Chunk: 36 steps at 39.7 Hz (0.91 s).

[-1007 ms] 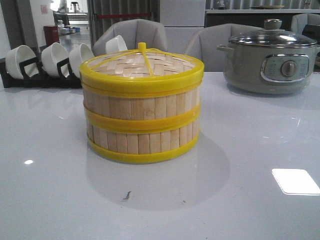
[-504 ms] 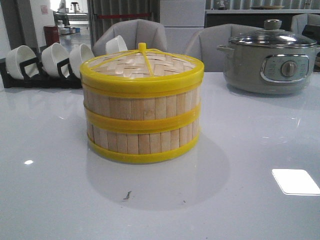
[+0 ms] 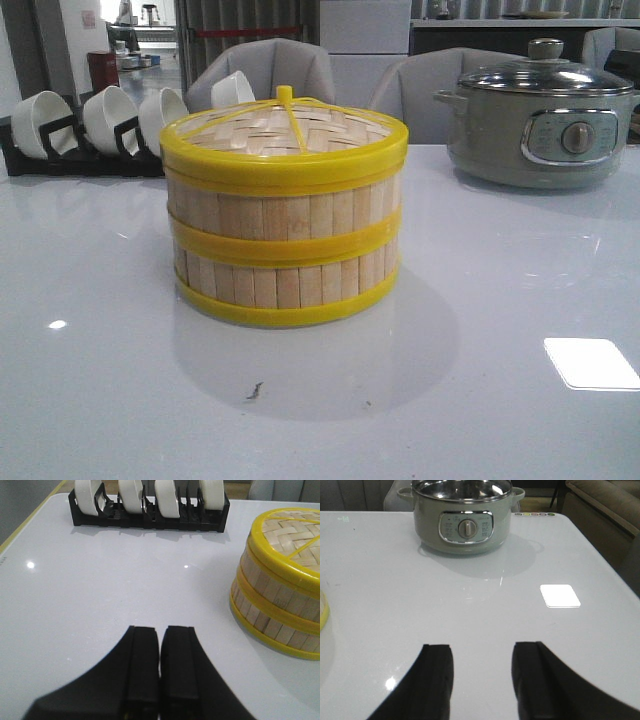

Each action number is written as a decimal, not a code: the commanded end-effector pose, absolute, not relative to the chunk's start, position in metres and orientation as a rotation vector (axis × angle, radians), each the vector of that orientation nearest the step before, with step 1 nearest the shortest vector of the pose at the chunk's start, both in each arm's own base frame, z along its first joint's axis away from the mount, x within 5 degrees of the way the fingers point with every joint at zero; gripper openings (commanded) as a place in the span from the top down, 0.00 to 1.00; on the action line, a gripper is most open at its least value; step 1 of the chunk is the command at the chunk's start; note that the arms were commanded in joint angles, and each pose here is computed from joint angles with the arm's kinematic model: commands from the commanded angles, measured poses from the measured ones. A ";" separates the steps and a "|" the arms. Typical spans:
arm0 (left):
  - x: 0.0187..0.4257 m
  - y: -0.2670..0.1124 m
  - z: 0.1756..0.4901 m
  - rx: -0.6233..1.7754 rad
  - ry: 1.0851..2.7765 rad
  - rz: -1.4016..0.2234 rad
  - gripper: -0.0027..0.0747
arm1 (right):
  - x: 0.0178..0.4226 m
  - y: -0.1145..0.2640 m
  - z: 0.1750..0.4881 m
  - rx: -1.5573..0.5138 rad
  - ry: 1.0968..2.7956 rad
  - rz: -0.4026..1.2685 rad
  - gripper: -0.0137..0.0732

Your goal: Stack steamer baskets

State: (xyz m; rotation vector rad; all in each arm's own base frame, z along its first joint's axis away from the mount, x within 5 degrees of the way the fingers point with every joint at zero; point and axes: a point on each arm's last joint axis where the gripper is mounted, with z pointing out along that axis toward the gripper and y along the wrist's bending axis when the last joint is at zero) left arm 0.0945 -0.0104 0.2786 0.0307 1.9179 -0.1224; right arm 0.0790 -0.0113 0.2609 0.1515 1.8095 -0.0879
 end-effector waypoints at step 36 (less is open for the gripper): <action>0.097 -0.011 0.296 0.029 1.804 -0.142 0.85 | 0.076 -0.006 0.272 0.070 1.656 -0.050 0.81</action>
